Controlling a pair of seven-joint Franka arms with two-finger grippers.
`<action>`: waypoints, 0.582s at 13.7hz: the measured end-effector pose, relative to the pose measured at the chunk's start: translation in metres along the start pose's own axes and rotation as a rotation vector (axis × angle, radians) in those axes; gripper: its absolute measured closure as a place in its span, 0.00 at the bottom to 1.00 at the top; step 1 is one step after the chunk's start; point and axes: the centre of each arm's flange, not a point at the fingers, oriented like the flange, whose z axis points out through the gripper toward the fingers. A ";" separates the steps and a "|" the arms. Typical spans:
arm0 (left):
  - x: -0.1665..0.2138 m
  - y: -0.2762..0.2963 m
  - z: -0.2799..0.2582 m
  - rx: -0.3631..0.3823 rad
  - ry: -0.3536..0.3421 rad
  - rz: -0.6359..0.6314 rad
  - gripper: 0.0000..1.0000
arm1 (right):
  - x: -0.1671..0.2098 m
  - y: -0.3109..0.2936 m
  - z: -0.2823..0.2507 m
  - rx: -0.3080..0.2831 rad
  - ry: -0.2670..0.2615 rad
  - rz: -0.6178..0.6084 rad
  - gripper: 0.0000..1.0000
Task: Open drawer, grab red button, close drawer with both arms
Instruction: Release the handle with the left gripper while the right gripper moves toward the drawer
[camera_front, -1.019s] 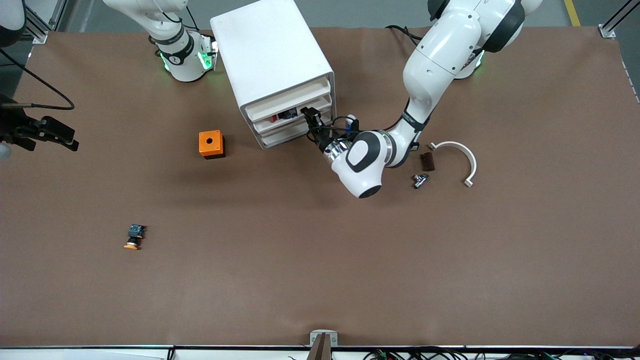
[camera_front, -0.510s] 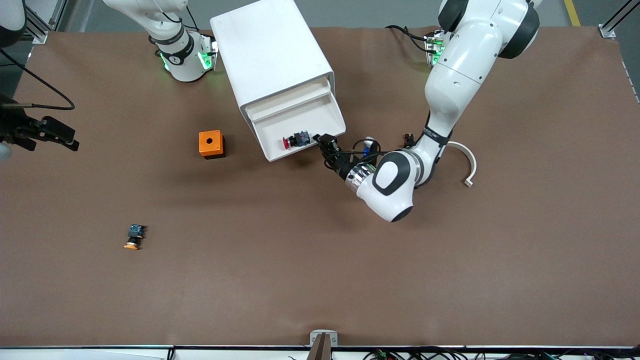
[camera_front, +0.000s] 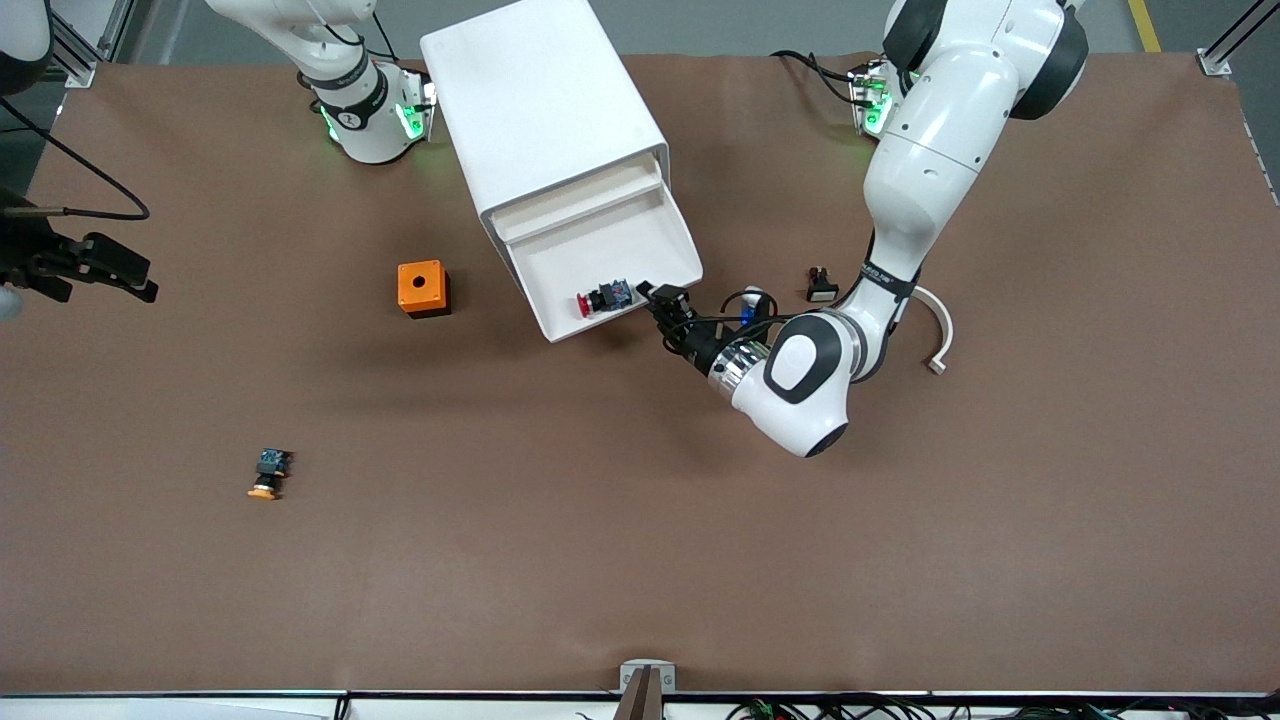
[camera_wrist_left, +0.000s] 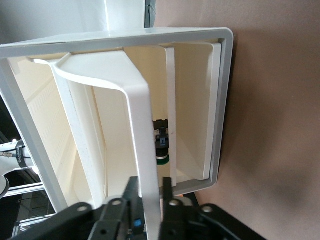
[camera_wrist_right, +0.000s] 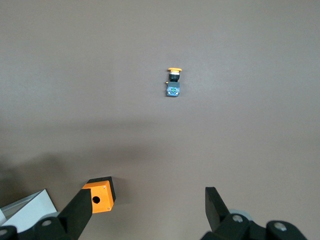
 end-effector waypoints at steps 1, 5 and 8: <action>0.000 -0.001 -0.001 0.002 0.004 0.002 0.56 | 0.000 -0.003 0.000 0.000 0.000 -0.006 0.00; 0.002 -0.007 -0.026 0.000 0.014 0.020 0.11 | 0.000 -0.027 0.005 0.000 -0.020 -0.003 0.00; 0.008 -0.013 -0.068 -0.087 0.065 0.044 0.00 | 0.001 -0.067 0.016 -0.004 -0.039 0.159 0.00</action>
